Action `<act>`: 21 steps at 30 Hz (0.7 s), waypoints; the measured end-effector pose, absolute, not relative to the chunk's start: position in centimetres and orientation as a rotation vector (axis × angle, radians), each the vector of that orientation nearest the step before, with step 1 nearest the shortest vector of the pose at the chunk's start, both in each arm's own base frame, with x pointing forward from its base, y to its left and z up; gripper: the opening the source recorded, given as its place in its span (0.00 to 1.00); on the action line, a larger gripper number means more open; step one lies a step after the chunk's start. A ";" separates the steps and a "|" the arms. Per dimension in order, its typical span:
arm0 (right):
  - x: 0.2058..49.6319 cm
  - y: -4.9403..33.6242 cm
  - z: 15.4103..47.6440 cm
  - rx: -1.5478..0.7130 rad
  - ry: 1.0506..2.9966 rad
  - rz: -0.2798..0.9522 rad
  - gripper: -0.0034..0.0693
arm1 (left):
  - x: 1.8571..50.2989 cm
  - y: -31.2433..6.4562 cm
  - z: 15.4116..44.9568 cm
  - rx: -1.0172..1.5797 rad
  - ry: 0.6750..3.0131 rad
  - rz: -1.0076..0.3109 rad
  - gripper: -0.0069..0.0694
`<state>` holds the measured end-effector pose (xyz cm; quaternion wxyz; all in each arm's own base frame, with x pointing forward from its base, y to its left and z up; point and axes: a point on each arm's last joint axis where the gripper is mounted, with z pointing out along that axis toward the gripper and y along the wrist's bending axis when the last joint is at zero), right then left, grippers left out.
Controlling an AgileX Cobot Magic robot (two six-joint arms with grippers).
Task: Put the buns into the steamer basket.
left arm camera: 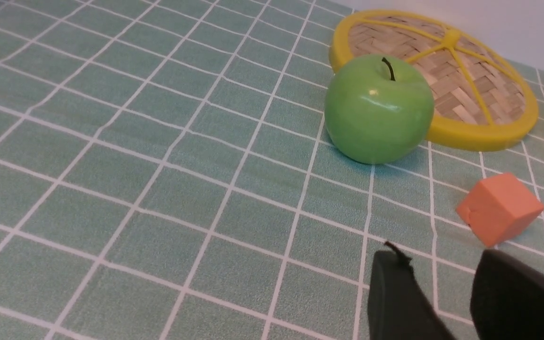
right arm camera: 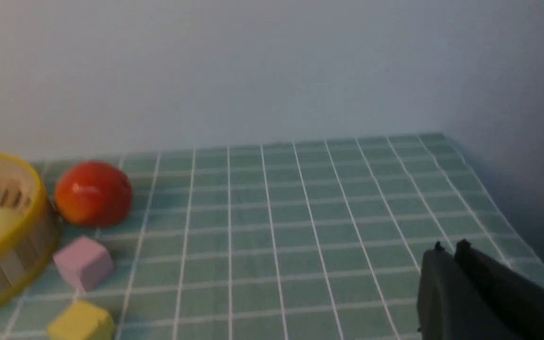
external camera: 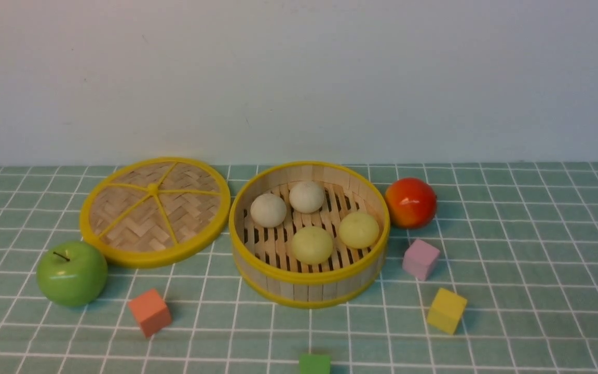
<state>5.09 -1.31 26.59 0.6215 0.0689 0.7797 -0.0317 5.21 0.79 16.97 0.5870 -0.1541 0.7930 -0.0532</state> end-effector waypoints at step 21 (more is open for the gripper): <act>5.2 -0.2 17.4 0.088 1.875 0.027 0.12 | 5.2 0.8 17.0 -0.359 1.849 -0.124 0.40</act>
